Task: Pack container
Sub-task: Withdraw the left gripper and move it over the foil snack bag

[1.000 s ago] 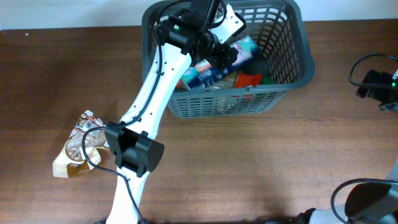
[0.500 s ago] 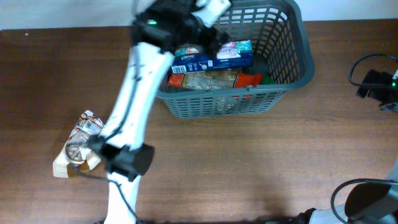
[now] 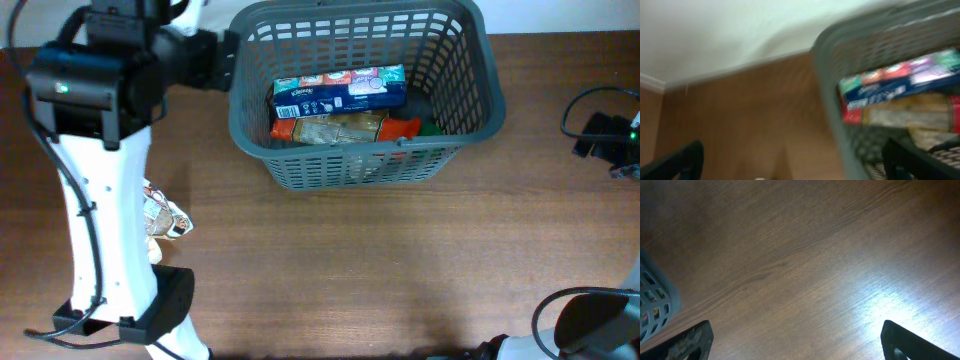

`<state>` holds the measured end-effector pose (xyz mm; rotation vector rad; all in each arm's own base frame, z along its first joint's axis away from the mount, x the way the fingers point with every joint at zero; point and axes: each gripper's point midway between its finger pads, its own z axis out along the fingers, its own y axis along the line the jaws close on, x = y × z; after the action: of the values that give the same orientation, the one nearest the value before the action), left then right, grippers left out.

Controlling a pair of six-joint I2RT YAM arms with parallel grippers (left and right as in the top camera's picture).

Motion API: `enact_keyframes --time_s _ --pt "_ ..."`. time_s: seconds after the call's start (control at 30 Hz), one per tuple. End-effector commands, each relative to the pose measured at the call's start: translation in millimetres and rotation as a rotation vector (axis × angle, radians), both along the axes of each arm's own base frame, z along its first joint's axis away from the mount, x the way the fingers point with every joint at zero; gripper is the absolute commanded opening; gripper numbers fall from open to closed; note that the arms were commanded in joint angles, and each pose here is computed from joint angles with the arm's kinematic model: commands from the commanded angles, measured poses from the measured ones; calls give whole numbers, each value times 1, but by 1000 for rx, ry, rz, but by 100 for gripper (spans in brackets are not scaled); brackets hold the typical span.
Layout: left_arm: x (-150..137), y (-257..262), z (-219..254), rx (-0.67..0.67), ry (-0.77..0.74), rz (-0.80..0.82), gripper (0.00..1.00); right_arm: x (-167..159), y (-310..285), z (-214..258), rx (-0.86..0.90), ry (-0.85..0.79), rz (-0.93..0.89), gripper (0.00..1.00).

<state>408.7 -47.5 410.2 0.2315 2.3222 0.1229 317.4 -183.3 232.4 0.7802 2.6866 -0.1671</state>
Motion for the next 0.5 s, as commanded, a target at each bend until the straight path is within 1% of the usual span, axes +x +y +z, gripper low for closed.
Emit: enact_keyframes --time_s 0.0,0.03,0.17,0.37,0.47 --pt "-21 40 -2 -88 32 251 100 -1 -2 -2 6 1 -13 99" --pt "-28 48 -6 -100 59 298 100 -1 -2 -2 6 1 -13 99" --pt "-32 64 -9 -158 69 365 99 -1 -2 -2 6 1 -13 99" --pt "-36 75 -16 -151 95 392 99 -1 -2 -2 6 1 -13 99" --pt "-45 75 -25 -136 139 390 100 -1 -2 -2 6 1 -13 99"
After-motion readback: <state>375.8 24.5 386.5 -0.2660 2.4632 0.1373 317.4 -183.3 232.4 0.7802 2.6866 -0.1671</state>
